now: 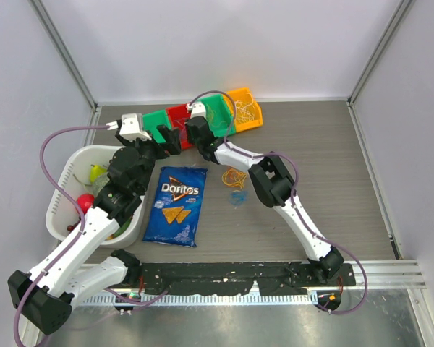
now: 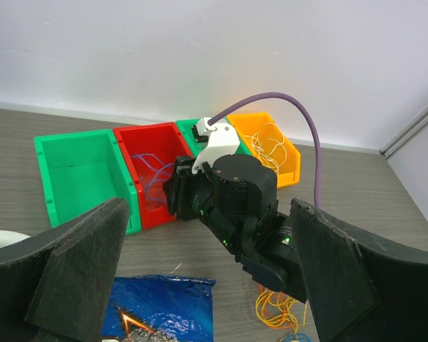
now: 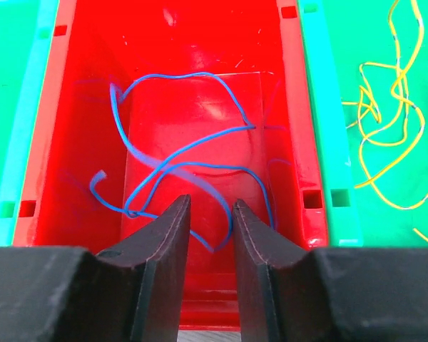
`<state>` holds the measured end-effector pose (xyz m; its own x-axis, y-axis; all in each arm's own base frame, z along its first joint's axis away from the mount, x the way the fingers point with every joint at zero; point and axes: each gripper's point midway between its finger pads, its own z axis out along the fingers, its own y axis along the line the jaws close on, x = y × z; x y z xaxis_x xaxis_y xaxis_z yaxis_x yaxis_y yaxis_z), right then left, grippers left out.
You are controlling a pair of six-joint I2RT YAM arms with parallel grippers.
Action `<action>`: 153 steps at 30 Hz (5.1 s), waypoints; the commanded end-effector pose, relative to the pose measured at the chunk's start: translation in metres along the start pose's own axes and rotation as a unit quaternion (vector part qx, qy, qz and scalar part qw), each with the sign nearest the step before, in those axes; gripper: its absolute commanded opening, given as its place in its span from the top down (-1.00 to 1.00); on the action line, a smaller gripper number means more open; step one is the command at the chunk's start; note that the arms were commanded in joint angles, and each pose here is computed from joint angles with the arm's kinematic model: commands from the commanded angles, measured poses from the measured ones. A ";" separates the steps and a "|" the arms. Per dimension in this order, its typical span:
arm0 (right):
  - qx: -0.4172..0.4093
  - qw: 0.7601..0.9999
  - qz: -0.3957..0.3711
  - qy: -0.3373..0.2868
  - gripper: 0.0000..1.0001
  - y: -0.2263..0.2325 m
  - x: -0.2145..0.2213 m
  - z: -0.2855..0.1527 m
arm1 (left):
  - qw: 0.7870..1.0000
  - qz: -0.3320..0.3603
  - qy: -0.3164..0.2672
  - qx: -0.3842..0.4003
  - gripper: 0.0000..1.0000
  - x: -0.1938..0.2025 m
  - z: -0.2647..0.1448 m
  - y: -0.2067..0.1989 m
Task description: Untangle the cables
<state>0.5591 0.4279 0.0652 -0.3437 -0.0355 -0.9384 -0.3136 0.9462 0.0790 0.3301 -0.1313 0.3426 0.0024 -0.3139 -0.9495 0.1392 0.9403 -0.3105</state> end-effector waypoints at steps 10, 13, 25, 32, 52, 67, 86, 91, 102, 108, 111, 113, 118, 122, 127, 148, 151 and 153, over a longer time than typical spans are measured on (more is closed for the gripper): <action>0.043 0.999 0.016 0.025 0.28 -0.038 -0.015 -0.025 | 0.999 -0.017 -0.025 0.011 -0.98 -0.021 -0.001 -0.006; 0.033 0.999 0.020 0.021 0.28 -0.036 -0.027 -0.032 | 1.000 -0.015 -0.024 0.008 -0.98 -0.021 0.000 -0.006; -0.033 0.996 0.084 -0.015 -0.55 -0.017 -0.156 -0.125 | 1.000 -0.010 -0.022 0.008 -0.99 -0.020 0.000 -0.006; 0.007 0.985 0.145 0.089 -0.57 -0.082 -0.071 -0.203 | 0.999 -0.020 -0.009 0.027 -0.99 -0.013 0.002 -0.014; 0.030 0.914 0.393 0.093 -0.36 -0.143 0.013 -0.232 | 0.958 -0.013 0.200 0.203 -0.96 0.091 0.031 -0.098; 0.019 0.902 0.416 0.114 -0.11 -0.132 0.034 -0.223 | 0.936 -0.025 0.255 0.240 -0.96 0.117 0.030 -0.115; -0.205 0.915 0.348 -0.018 0.99 -0.082 -0.115 -0.306 | 0.911 -0.040 0.283 0.296 -0.70 0.129 0.022 -0.136; -0.099 0.930 0.354 0.011 0.43 -0.112 -0.092 -0.305 | 0.915 -0.035 0.275 0.292 -0.72 0.126 0.020 -0.137; -0.085 0.945 0.210 0.236 -0.09 -0.101 0.059 -0.295 | 0.925 -0.001 0.259 0.277 -0.74 0.122 0.014 -0.137; -0.079 0.953 0.150 0.252 -0.03 -0.101 0.090 -0.297 | 0.923 -0.001 0.263 0.280 -0.74 0.125 0.012 -0.140; -0.066 0.954 0.137 0.258 0.03 -0.103 0.098 -0.294 | 0.923 -0.001 0.265 0.280 -0.74 0.126 0.012 -0.140; -0.049 0.952 0.126 0.273 0.08 -0.106 0.109 -0.292 | 0.923 0.001 0.264 0.280 -0.74 0.126 0.012 -0.140; -0.037 0.950 0.111 0.289 -0.03 -0.106 0.123 -0.296 | 0.922 0.004 0.268 0.279 -0.74 0.128 0.012 -0.140; -0.053 0.946 0.112 0.299 -0.08 -0.093 0.135 -0.305 | 0.921 0.002 0.268 0.281 -0.75 0.127 0.011 -0.142; -0.053 0.941 0.128 0.308 0.25 -0.090 0.141 -0.313 | 0.921 0.002 0.271 0.281 -0.75 0.129 0.011 -0.143; -0.104 0.985 0.132 0.030 0.99 -0.091 -0.111 -0.397 | 0.891 -0.030 0.186 0.412 -0.78 0.085 -0.024 -0.178; -0.119 0.985 0.123 0.015 0.99 -0.086 -0.130 -0.403 | 0.890 -0.029 0.150 0.429 -0.81 0.072 -0.032 -0.178; -0.121 0.985 0.120 0.007 0.99 -0.086 -0.139 -0.406 | 0.891 -0.025 0.138 0.431 -0.77 0.070 -0.034 -0.177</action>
<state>0.2747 0.2234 0.3025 -0.4887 0.1941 -0.8506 -0.3928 0.8216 0.4131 0.2851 -0.3133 0.2820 -0.4007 -0.1042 -0.9103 0.7571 0.5219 -0.3930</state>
